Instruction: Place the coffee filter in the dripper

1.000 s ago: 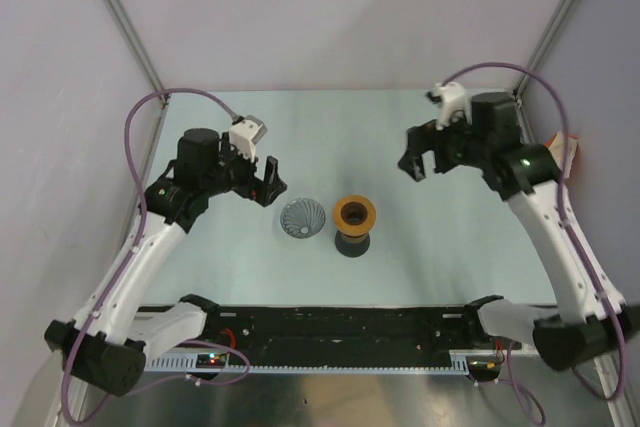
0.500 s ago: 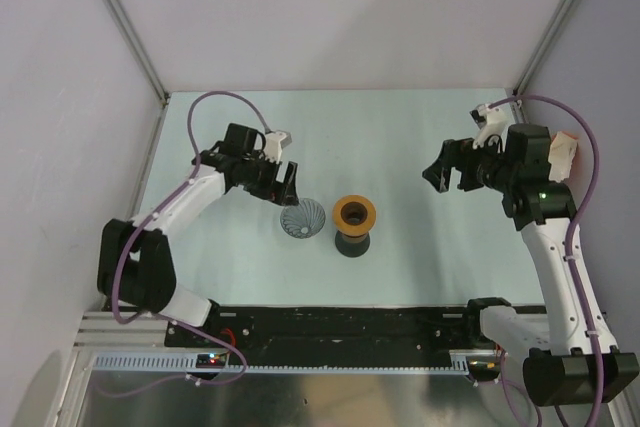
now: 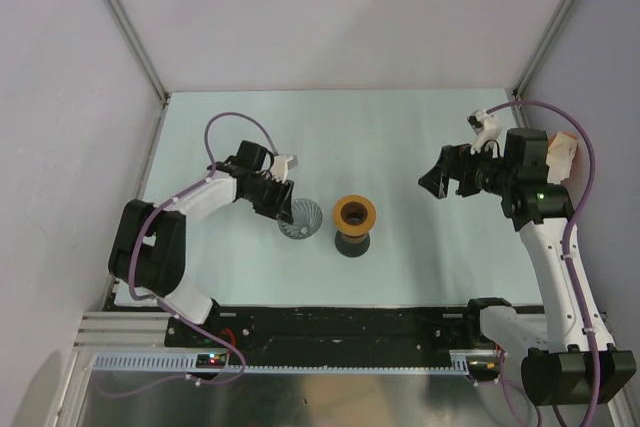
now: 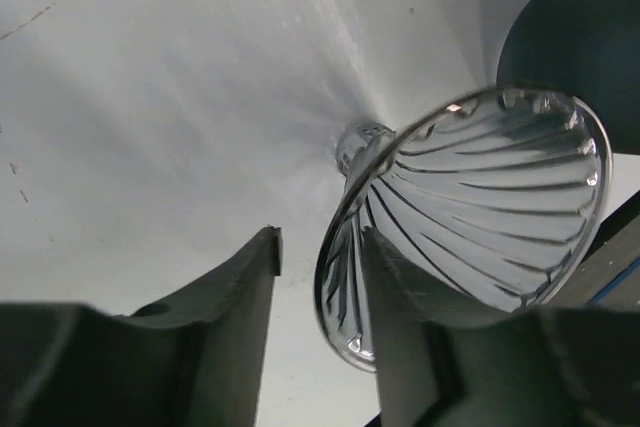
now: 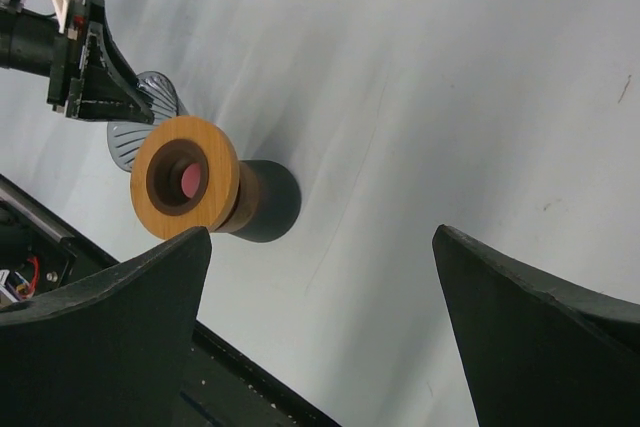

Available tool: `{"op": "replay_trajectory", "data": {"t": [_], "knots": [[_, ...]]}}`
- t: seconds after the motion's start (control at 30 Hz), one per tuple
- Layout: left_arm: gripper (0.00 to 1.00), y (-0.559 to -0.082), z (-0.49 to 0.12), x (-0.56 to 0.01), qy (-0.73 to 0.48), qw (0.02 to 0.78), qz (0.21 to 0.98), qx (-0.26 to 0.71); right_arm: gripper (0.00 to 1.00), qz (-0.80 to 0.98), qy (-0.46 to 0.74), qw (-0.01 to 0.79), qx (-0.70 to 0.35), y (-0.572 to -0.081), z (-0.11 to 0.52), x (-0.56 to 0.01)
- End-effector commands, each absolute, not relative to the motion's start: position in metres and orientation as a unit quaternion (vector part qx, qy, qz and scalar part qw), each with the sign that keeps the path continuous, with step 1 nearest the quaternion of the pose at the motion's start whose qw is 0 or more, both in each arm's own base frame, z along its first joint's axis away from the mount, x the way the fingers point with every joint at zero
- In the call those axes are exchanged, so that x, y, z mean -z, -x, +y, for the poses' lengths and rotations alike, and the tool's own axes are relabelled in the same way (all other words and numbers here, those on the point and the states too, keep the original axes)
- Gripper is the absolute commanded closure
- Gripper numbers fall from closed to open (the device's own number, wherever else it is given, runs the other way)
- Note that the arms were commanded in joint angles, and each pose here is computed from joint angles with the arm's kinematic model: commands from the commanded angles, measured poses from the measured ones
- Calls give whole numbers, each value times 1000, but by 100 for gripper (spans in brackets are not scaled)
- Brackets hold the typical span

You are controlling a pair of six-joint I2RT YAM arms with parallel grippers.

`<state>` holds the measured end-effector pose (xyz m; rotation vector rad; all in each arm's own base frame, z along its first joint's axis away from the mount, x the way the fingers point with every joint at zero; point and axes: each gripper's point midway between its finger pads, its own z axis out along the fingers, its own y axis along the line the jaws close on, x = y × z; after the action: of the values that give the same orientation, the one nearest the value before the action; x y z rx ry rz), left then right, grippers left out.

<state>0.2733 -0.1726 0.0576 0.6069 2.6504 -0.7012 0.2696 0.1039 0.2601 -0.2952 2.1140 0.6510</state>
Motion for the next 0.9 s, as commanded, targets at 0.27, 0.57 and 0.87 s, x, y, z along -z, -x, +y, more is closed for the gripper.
{"op": "replay_trajectory", "data": {"t": [0.27,0.57,0.87], "knots": [[99,-283,-174,-123,-226,252,909,244,1,834,91,470,-273,-271,105,-281],[100,-266,-197,-246,-230,350,858,297,1,827,118,480,-266,-273,112,-289],[100,-245,-246,-294,-194,356,854,326,3,819,170,481,-262,-262,138,-291]]}}
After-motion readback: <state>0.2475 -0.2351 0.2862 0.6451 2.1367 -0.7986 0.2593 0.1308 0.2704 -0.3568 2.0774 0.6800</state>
